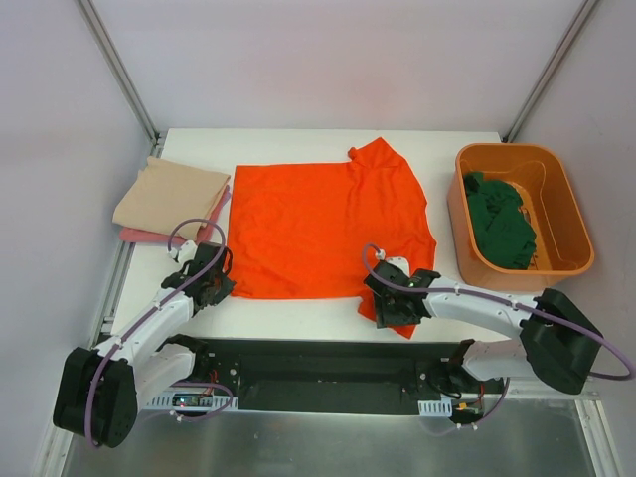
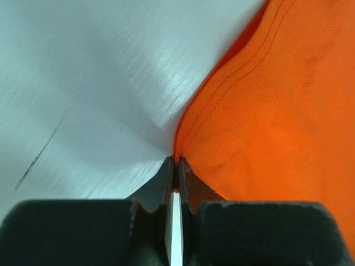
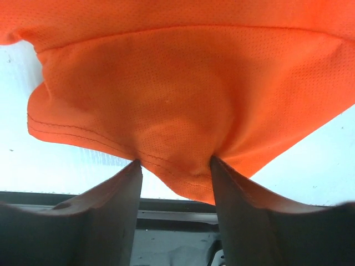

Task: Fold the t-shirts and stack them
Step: Grap the side of the flattened tshirt closest away from the robot with both arms

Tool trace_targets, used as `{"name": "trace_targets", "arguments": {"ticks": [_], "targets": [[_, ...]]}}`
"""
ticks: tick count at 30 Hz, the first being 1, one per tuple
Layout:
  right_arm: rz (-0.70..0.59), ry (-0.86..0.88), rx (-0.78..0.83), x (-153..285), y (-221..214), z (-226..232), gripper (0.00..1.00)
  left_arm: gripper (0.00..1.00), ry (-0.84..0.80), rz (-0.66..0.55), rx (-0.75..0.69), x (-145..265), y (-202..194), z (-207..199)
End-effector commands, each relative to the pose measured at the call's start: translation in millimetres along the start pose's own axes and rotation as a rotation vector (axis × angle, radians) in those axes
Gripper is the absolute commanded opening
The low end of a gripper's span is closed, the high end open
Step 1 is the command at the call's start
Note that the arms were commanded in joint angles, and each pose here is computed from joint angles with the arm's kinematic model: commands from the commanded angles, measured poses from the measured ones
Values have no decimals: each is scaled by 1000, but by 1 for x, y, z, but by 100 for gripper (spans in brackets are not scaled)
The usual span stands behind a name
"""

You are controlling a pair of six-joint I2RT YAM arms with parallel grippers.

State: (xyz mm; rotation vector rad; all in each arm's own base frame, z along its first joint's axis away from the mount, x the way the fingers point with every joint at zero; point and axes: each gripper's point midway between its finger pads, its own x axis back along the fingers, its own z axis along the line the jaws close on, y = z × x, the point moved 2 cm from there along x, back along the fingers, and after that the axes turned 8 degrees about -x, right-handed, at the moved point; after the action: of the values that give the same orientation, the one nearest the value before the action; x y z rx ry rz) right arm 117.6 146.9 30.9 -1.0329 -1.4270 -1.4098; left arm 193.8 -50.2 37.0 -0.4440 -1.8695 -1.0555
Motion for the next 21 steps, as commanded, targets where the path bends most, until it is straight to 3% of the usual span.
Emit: {"name": "trace_targets", "arguments": {"ticks": [1, 2, 4, 10, 16, 21], "targets": [[73, -99, -48, -14, -19, -15, 44, 0, 22, 8, 17, 1, 1, 4], [72, -110, -51, -13, -20, -17, 31, 0, 12, 7, 16, 2, 1, 2], [64, -102, -54, -8, -22, -18, 17, 0, 5, 5, 8, 3, 1, 3], [90, -13, -32, 19, -41, -23, 1, 0, -11, -17, 0, 16, 0, 10], [184, 153, 0, 46, -72, -16, 0, 0, -40, 7, 16, 27, -13, 20], [131, 142, 21, 52, -67, -26, 1, 0, -62, 1, 43, 31, -16, 22]]}}
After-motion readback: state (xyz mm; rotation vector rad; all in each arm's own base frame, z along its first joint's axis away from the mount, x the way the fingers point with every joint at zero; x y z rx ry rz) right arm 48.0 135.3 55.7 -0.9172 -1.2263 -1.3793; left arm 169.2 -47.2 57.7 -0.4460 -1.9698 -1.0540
